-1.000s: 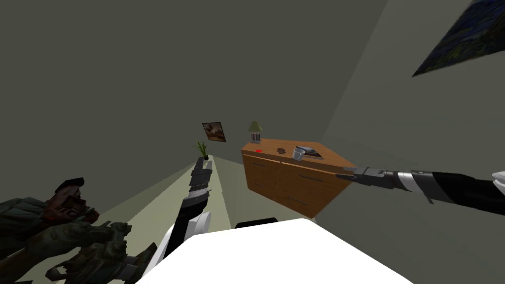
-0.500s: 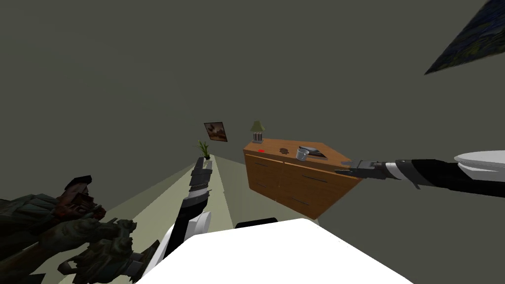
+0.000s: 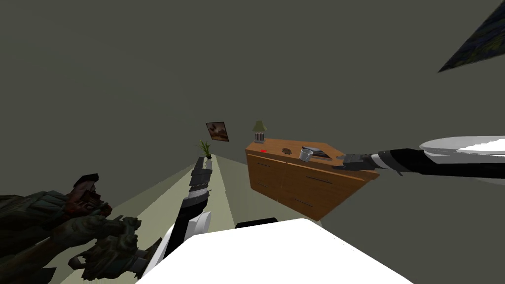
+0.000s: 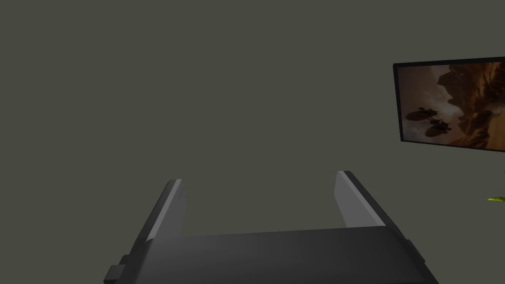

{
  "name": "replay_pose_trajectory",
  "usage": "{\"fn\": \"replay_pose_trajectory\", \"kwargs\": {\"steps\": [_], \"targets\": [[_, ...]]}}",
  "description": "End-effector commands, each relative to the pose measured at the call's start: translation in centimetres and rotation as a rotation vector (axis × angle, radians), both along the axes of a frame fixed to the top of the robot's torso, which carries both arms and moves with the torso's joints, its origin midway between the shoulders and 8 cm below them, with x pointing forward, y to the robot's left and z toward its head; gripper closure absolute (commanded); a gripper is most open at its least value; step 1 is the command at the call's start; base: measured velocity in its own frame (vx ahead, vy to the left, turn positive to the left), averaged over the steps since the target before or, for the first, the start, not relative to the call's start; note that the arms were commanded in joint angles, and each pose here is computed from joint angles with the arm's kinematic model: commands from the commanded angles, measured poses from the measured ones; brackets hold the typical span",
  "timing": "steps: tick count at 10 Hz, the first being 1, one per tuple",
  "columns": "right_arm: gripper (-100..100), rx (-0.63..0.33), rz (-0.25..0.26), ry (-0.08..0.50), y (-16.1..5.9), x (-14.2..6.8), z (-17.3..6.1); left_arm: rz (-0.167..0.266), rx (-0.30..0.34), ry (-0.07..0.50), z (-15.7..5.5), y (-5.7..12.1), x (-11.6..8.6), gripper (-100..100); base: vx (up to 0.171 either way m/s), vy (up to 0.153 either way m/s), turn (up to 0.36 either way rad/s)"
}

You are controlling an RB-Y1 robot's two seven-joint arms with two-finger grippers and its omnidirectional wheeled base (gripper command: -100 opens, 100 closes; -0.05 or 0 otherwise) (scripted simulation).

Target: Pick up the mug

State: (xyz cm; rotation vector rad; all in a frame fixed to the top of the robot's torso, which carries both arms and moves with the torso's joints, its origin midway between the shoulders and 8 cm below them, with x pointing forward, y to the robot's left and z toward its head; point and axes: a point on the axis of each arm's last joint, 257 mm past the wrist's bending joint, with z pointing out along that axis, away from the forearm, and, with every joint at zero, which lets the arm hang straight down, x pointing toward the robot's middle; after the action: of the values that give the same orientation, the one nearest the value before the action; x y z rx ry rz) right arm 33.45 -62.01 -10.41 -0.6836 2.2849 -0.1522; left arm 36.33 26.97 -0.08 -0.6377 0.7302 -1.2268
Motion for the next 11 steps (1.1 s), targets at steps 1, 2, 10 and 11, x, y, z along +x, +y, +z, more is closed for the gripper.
{"fn": "replay_pose_trajectory", "kwargs": {"steps": [1, 2, 10, 11], "targets": [[-100, -0.062, 0.020, 0.015, -0.9, 1.2, 0.6, 0.000, 0.000, 0.000, 0.0, 0.0, 0.0, 0, 0.019, 0.075, 0.043], [-100, -0.063, 0.037, 0.020, -0.3, 1.8, 0.4, 0.000, 0.000, 0.000, 0.0, 0.0, 0.0, 0, 0.019, 0.062, 0.014], [-100, -0.218, 0.156, 0.072, 0.4, 8.0, 0.6, 0.000, 0.000, 0.000, 0.0, 0.0, 0.0, 0, 0.008, 0.046, 0.022], [-100, -0.228, 0.166, 0.076, 0.6, 8.4, 0.5, 0.000, 0.000, 0.000, 0.0, 0.0, 0.0, 0, 0.004, 0.032, 0.008]]}}
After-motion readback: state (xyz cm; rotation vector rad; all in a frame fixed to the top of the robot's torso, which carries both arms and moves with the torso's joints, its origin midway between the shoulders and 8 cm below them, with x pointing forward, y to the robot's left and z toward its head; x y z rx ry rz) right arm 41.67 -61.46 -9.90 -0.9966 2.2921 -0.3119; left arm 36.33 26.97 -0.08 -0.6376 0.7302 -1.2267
